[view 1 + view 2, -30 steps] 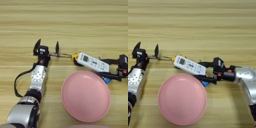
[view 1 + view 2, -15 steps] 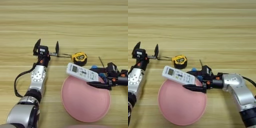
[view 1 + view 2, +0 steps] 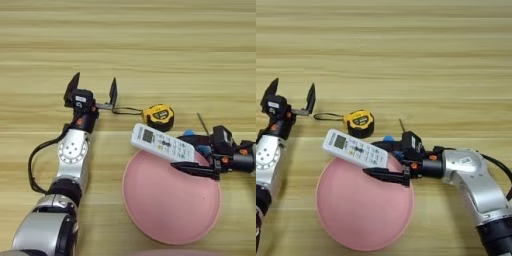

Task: Move the objects on the table

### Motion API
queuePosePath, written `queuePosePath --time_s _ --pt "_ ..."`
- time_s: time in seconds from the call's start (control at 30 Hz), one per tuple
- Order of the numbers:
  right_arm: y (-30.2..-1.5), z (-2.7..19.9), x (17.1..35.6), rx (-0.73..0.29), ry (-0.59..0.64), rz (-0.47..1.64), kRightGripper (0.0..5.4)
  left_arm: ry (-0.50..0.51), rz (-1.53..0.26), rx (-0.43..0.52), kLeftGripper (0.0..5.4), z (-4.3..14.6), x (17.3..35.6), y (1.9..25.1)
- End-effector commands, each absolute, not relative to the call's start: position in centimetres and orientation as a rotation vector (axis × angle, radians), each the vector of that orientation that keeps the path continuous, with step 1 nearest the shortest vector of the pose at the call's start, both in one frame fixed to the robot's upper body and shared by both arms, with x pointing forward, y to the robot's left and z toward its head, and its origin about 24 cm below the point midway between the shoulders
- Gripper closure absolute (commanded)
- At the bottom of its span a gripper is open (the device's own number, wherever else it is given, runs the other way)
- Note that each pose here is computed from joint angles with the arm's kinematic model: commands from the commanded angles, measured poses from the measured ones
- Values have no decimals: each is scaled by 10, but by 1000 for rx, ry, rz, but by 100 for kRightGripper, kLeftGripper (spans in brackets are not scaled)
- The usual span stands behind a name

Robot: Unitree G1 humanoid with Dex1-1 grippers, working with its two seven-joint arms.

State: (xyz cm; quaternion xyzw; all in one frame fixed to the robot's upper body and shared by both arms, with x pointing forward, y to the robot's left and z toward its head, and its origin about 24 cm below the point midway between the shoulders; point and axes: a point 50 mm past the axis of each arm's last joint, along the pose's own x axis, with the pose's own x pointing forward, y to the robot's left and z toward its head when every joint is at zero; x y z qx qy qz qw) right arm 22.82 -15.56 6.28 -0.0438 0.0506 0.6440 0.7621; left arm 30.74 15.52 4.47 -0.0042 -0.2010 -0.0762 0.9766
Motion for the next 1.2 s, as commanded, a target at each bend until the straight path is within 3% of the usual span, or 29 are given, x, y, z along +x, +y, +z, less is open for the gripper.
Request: queuePosePath --time_s 0.03,0.13,0.37,0.6,0.9,1.2 --pt "-154 66 228 -114 93 1400 248 -471 -231 -161 0 56 302 157" --pt "-155 67 229 -118 92 1399 248 -492 -296 -244 0 58 298 155" --pt "-157 68 231 -125 89 1392 248 -535 -498 -324 0 66 285 140" --pt "-161 75 233 -117 70 1391 248 -504 -791 -431 0 66 263 121" --pt "-164 80 235 -109 58 1392 248 -430 -1022 -412 0 60 244 103" --pt "-167 83 235 -104 55 1394 248 -378 -1119 -384 0 53 236 95"
